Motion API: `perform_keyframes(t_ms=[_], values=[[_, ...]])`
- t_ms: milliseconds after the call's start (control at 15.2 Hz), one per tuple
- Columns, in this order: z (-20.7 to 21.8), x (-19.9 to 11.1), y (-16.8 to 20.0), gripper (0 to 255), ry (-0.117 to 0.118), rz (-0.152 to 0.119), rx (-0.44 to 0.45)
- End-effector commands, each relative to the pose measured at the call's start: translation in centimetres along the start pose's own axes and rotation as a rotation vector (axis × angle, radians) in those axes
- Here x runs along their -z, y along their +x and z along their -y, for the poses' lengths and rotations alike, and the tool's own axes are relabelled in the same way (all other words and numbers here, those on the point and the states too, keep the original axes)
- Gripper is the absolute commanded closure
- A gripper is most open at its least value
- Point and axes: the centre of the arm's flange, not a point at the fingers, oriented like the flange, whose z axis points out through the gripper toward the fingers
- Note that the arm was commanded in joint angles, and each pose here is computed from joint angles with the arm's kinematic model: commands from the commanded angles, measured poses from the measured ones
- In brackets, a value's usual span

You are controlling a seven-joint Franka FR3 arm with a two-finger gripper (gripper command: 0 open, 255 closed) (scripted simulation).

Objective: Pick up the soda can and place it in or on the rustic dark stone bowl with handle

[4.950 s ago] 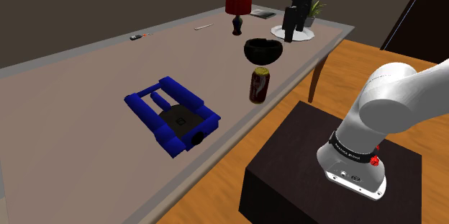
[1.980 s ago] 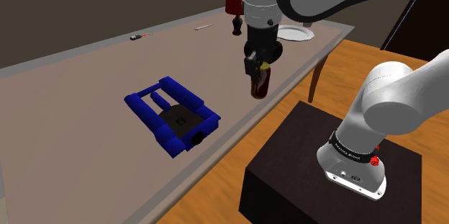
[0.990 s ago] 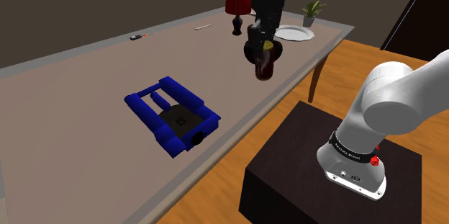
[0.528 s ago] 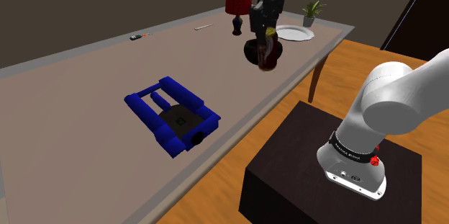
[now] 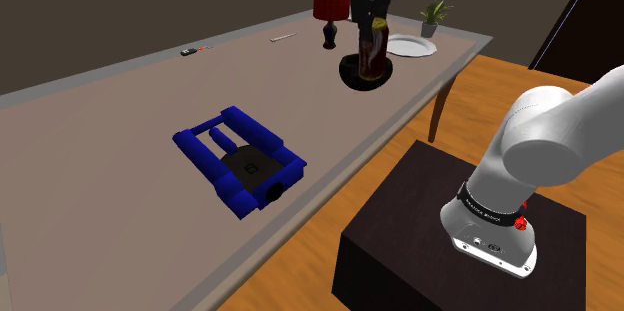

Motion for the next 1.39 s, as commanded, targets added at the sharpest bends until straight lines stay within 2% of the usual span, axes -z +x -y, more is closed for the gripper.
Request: perform_keyframes(t_ms=[0,1056,1320], values=[[-2.3,0.1,1.1,255,0.000,0.000,0.001],[-21.4,-0.8,9.9,255,0.000,0.000,0.001],[-21.1,-2.9,9.9,255,0.000,0.000,0.001]])
